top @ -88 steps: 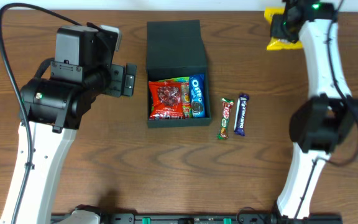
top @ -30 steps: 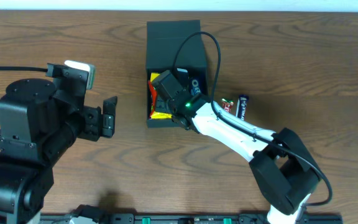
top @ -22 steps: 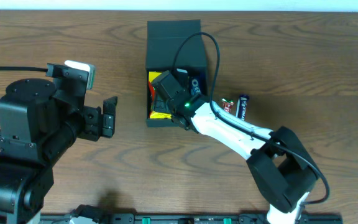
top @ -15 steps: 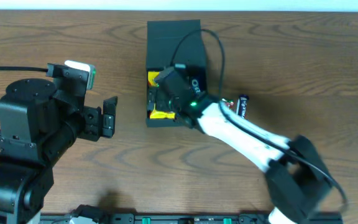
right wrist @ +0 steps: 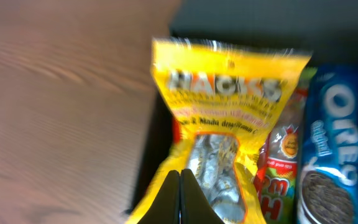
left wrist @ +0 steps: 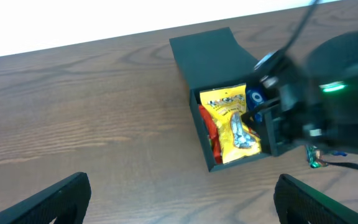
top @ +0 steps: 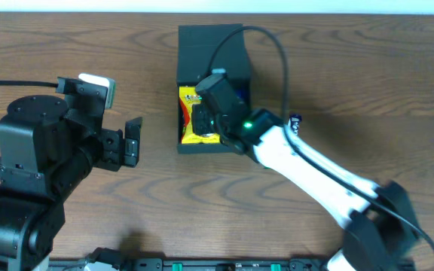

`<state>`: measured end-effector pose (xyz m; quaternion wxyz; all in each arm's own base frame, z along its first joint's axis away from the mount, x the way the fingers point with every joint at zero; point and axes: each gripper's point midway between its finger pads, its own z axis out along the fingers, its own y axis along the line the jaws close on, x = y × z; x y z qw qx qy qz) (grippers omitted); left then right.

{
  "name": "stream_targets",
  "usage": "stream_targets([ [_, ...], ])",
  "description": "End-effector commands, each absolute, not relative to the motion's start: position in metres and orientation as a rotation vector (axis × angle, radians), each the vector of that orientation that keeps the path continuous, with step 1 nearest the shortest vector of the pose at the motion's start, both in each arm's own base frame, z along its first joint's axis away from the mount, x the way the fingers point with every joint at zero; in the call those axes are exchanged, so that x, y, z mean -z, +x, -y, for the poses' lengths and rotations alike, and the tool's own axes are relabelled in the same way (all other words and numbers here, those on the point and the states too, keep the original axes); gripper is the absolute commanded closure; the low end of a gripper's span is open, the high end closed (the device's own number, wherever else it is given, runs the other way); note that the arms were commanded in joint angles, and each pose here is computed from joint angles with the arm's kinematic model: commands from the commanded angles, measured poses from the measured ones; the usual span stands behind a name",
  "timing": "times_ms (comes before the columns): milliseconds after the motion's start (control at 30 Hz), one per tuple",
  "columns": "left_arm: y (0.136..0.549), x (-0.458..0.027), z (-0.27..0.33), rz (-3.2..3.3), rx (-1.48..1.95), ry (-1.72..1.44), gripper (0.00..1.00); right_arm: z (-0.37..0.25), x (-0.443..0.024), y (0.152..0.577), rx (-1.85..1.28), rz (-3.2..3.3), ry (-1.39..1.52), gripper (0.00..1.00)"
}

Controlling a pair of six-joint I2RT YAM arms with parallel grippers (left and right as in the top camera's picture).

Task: Pack container
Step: 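Push the Hacks bag down into the box's left side, release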

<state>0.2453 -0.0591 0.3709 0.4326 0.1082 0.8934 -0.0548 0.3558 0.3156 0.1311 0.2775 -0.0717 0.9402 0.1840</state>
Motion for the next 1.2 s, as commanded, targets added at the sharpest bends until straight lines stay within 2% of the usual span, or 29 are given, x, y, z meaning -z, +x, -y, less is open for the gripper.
stream_targets([
  [0,0.244,-0.376,0.058,-2.216,0.142,0.253,0.05,-0.316,-0.088,0.356,-0.44,-2.598,-0.249,0.99],
  [133,0.244,-0.376,0.058,-2.216,0.142,0.253,0.05,-0.32,-0.048,0.359,-0.411,-2.651,-0.258,0.99],
  [267,0.244,-0.376,0.058,-2.216,0.142,0.253,0.05,-0.329,-0.048,0.363,-0.452,-2.627,-0.305,0.99],
  [567,0.244,-0.376,0.058,-2.217,0.142,0.253,0.05,-0.334,-0.147,0.379,-0.61,-2.412,-0.332,0.99],
  [667,0.244,-0.376,0.058,-2.217,0.142,0.253,0.05,-0.32,-0.156,0.391,-0.544,-2.379,-0.274,0.99],
  [800,0.244,-0.376,0.058,-2.216,0.142,0.253,0.05,-0.315,-0.139,0.4,-0.508,-2.399,-0.254,0.99],
  [1067,0.244,-0.376,0.058,-2.216,0.142,0.253,0.05,-0.317,-0.061,0.408,-0.444,-2.519,-0.26,0.99],
  [1167,0.244,-0.376,0.058,-2.216,0.142,0.252,0.05,-0.319,-0.054,0.41,-0.447,-2.519,-0.259,0.99],
])
